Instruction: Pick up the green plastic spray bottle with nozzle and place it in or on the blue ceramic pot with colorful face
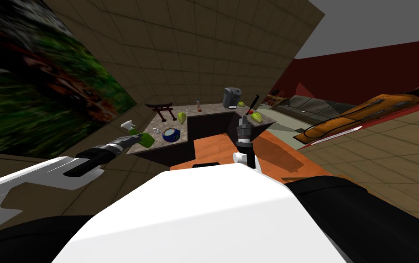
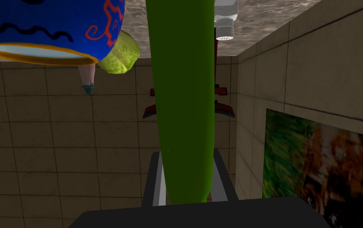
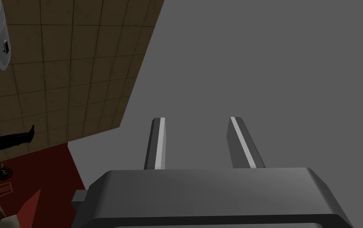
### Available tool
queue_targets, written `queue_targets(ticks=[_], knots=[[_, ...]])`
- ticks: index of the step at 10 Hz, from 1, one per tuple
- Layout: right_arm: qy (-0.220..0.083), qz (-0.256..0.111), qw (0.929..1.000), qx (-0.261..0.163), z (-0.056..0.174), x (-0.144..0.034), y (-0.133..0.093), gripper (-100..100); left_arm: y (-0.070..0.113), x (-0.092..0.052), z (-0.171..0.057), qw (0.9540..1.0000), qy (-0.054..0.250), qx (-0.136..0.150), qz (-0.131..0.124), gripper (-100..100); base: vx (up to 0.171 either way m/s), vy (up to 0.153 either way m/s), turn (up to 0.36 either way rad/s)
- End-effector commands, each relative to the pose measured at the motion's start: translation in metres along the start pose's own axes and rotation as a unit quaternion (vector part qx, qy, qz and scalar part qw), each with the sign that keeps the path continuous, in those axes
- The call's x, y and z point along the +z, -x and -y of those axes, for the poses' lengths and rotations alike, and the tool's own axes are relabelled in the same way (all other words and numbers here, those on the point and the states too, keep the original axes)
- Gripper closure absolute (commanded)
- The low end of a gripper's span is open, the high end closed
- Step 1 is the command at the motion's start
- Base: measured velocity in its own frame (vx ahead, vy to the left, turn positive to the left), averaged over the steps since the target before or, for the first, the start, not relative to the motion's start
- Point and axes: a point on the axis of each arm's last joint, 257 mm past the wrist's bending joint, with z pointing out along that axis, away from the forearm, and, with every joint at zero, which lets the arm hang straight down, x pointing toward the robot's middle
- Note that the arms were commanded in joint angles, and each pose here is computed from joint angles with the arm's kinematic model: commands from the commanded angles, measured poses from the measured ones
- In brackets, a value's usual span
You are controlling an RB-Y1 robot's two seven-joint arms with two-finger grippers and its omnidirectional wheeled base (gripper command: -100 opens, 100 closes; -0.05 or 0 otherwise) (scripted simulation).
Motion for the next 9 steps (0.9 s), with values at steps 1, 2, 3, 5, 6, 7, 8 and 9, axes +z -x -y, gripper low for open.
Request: queue_targets(ticks=[1,2,3,5,6,7,8,9], knots=[[0.0,0.0,1.0,0.0,0.0,0.0,0.0,0,0.012,0.002,0.005,1.0,0.001,0.0,0.004,100,0.047,-0.107,0.037],[0.0,0.0,1.0,0.0,0.0,0.0,0.0,0,0.019,0.003,0.008,1.0,0.001,0.001,0.006,100,0.043,-0.099,0.045],[0.0,0.0,1.0,0.0,0.0,0.0,0.0,0,0.026,0.003,0.012,1.0,0.001,0.002,0.008,100,0.05,-0.094,0.042],[0.0,0.0,1.0,0.0,0.0,0.0,0.0,0,0.04,0.004,0.019,0.9999,0.001,0.003,0.012,100,0.062,-0.084,0.049],[0.0,0.0,1.0,0.0,0.0,0.0,0.0,0,0.046,0.005,0.022,0.9999,0.002,0.004,0.014,100,0.05,-0.08,0.062],[0.0,0.0,1.0,0.0,0.0,0.0,0.0,0,0.052,0.005,0.026,0.9999,0.002,0.004,0.015,100,0.037,-0.089,0.05],[0.0,0.0,1.0,0.0,0.0,0.0,0.0,0,0.058,0.005,0.03,0.9998,0.002,0.004,0.017,100,0.05,-0.088,0.045],[0.0,0.0,1.0,0.0,0.0,0.0,0.0,0,0.064,0.005,0.033,0.9998,0.002,0.004,0.019,100,0.056,-0.084,0.059]])
